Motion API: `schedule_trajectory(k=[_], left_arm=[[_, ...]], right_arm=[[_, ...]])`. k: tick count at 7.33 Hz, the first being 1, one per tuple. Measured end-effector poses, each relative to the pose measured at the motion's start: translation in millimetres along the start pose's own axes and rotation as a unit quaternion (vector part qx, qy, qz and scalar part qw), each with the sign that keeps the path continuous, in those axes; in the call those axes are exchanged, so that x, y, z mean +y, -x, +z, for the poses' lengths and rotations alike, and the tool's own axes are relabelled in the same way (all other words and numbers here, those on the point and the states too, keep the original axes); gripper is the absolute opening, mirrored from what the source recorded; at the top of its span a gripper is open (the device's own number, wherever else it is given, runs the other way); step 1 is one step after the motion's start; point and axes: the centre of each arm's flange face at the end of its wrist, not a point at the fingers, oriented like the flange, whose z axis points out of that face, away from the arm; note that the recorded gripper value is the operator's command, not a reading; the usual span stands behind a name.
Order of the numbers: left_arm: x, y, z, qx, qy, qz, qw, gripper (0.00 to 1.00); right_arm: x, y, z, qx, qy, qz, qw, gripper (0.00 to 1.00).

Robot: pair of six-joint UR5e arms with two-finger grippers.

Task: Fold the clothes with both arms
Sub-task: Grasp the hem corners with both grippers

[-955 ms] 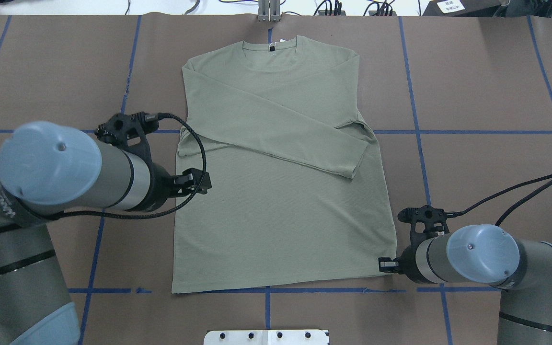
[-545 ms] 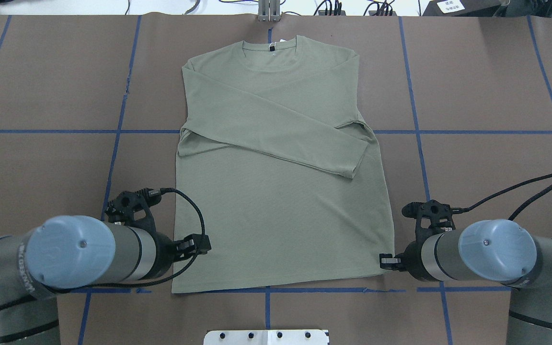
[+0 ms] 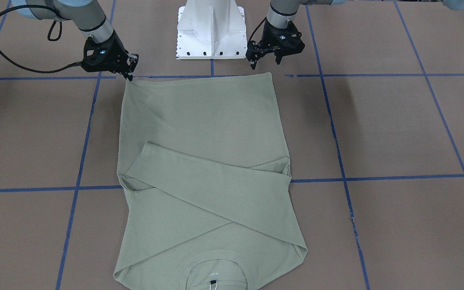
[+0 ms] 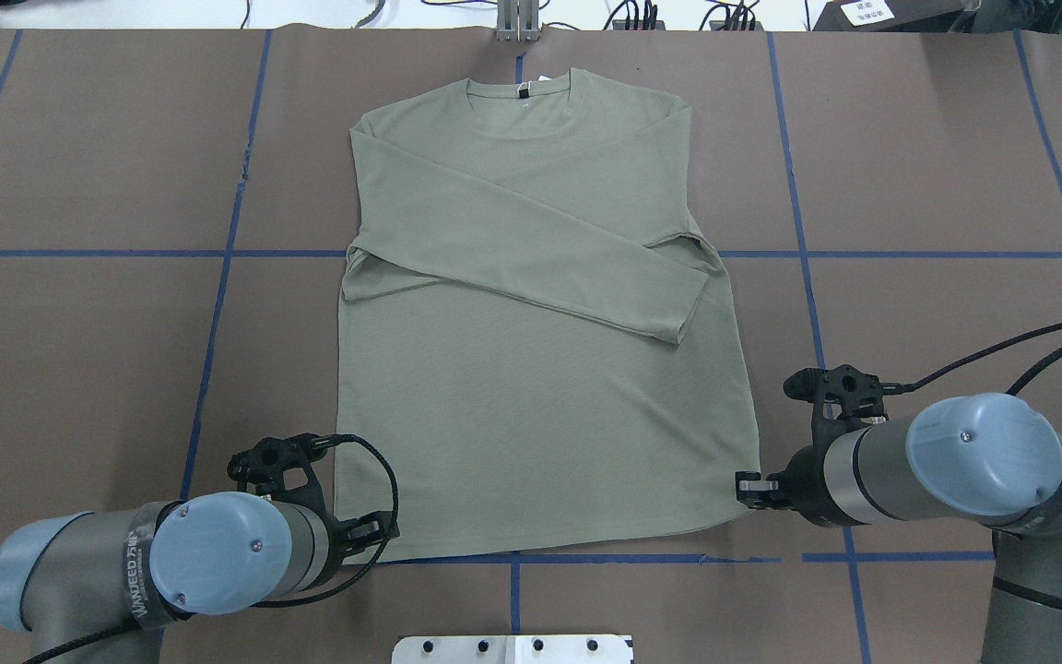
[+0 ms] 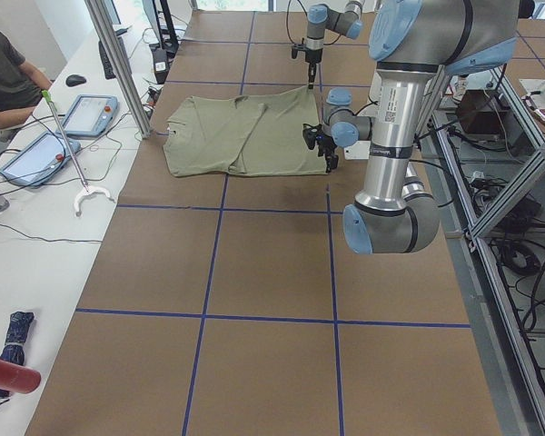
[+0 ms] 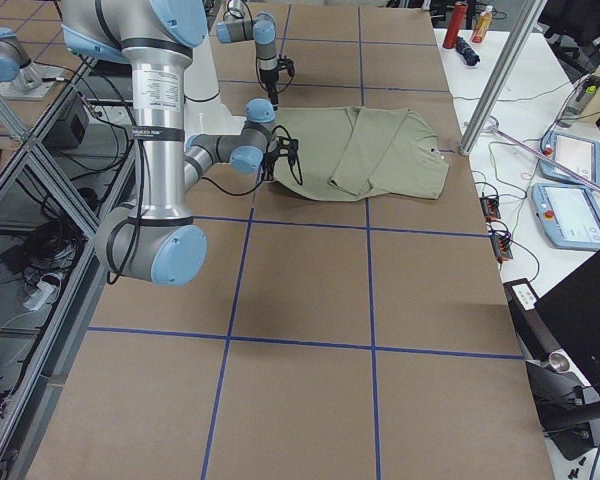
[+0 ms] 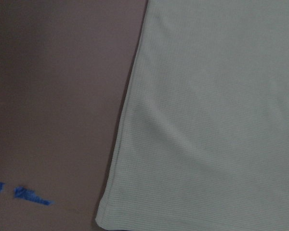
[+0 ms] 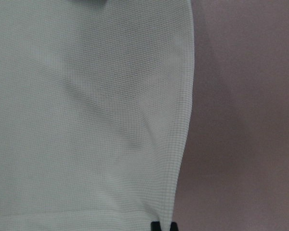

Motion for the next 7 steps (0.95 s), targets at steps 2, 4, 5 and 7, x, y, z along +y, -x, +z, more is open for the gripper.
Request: schedule_trajectory(k=[2, 4, 5, 7], left_arm=[[-1.4, 0.8, 6.8, -0.005, -0.009, 0.001, 0.9999, 0.70], [-2.0, 1.3, 10.5, -0.009, -0.012, 0.000, 0.9999, 0.57], [-2.3, 1.9, 12.5, -0.011, -0.013, 0.000, 0.9999, 0.55], [-2.5, 2.4, 14.0, -0.013, -0.013, 0.000, 0.9998, 0.55]], right_arm=[[-2.9, -0.6, -2.3, -0.002, 0.001, 0.003, 1.0000, 0.00], [-5.7, -2.4, -3.3, -0.001, 0.002, 0.004, 1.0000, 0.00], [-6.6, -3.1, -3.2, -0.001, 0.002, 0.003, 1.0000, 0.00], [-9.0, -4.0, -4.7, -0.001, 0.002, 0.004, 1.0000, 0.00]])
